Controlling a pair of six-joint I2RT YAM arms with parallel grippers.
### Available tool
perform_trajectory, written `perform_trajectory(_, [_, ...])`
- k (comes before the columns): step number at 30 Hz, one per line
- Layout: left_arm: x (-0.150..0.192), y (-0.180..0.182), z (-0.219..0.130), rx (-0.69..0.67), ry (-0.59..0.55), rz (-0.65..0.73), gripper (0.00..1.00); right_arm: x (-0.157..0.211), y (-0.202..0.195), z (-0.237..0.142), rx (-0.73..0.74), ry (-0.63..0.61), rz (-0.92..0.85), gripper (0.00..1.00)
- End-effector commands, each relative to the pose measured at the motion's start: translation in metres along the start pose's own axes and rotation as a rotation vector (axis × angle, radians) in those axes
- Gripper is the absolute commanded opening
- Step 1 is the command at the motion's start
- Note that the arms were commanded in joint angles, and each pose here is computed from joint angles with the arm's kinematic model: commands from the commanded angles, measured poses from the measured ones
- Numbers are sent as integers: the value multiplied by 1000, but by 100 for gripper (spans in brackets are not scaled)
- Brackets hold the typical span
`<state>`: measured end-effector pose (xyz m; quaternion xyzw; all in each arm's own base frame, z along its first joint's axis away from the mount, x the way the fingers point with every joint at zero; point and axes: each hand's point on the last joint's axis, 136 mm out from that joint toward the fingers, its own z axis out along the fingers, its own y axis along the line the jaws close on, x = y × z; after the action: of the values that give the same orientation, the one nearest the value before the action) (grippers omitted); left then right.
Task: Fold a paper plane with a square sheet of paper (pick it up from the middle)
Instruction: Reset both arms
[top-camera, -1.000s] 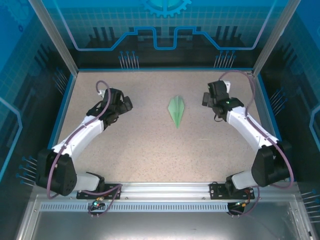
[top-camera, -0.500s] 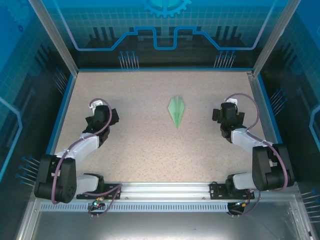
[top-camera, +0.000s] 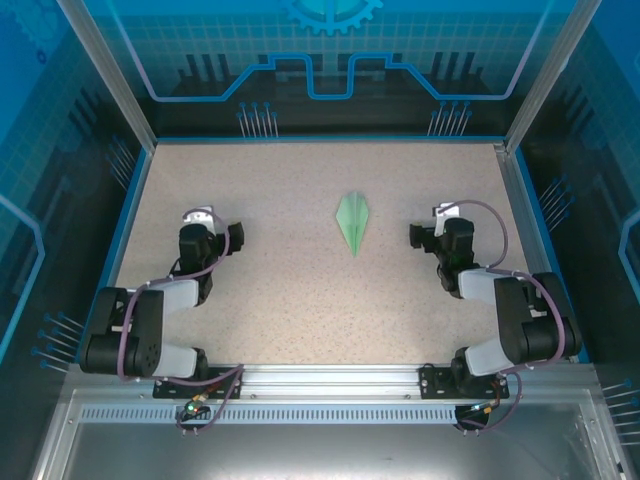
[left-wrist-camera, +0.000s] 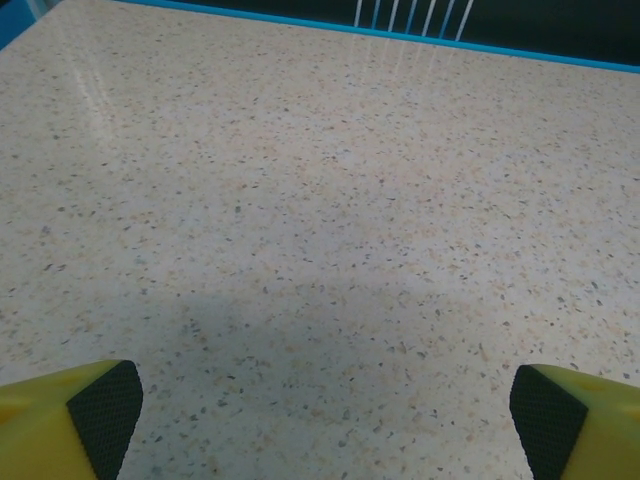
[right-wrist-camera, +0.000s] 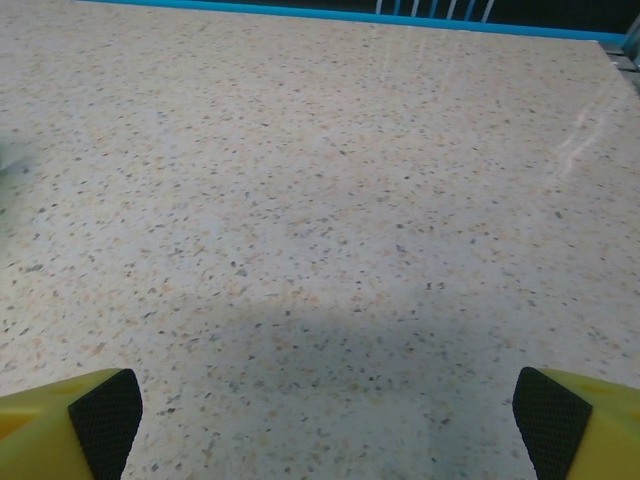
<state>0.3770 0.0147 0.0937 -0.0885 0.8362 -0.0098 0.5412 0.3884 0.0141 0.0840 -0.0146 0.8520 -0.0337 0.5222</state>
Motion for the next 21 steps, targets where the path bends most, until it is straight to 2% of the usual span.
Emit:
perform_trajectory(1, [-12,-14,3,89,-75,28,99,-13,5,0,-46,-90,-20,100])
perform_trajectory(12, [-4,-11,17,39,-32,42,99,-13,3,1,-39,-85,-15,99])
perform_trajectory(21, [-2,-21,18,96,-17,67,99,-12,3,1,-39,-85,-15,100])
